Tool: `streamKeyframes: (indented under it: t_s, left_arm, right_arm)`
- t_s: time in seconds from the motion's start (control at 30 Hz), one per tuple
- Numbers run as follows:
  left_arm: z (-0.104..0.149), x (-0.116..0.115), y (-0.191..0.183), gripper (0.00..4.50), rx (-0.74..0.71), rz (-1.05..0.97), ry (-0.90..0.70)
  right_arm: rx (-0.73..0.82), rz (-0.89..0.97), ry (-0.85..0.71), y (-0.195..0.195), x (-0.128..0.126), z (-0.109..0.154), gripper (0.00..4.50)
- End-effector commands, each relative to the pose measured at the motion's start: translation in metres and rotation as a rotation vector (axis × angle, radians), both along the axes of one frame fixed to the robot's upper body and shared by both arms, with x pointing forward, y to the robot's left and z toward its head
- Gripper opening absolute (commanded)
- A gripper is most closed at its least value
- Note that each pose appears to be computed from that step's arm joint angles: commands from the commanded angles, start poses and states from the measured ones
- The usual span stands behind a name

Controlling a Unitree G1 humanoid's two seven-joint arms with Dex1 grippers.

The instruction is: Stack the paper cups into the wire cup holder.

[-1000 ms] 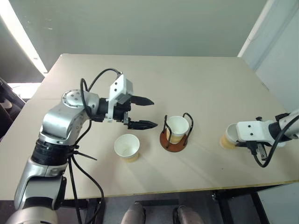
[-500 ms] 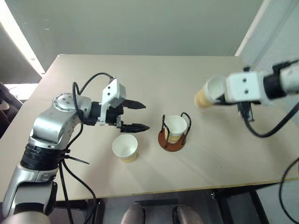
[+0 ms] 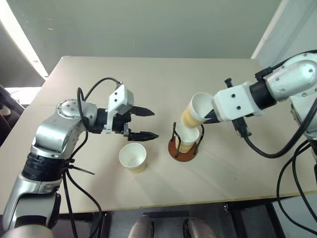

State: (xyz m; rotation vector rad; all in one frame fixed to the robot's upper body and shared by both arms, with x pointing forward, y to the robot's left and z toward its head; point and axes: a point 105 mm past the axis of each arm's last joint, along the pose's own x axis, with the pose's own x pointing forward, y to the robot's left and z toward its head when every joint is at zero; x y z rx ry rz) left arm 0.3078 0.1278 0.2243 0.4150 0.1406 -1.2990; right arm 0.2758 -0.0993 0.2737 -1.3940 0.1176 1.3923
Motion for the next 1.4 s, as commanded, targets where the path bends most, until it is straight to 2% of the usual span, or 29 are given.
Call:
streamKeyframes:
  t_s: [0.03, 0.4, 0.8, 1.13, 1.23, 1.4]
  left_arm:
    - [0.007, -0.003, -0.001, 4.5, 0.003, -0.01, -0.04]
    - [0.008, -0.002, -0.005, 4.5, -0.003, -0.017, -0.044]
    - [0.008, -0.003, -0.007, 4.5, -0.01, -0.016, -0.047]
    - [0.007, -0.003, -0.007, 4.5, -0.01, -0.016, -0.047]
    - [0.007, -0.003, -0.006, 4.5, -0.008, -0.017, -0.047]
    - [0.007, -0.003, -0.005, 4.5, -0.001, -0.016, -0.049]
  right_arm:
    - [-0.029, 0.041, -0.042, 0.002, -0.007, 0.003, 0.04]
    - [-0.047, 0.091, -0.039, 0.013, -0.006, -0.006, 0.04]
    - [-0.134, 0.127, -0.045, 0.016, 0.001, -0.03, 0.04]
    - [-0.14, 0.137, -0.049, 0.019, 0.002, -0.034, 0.04]
    - [-0.119, 0.124, -0.057, 0.021, 0.005, -0.03, 0.6]
    - [-0.103, 0.119, -0.054, 0.022, 0.005, -0.028, 2.31]
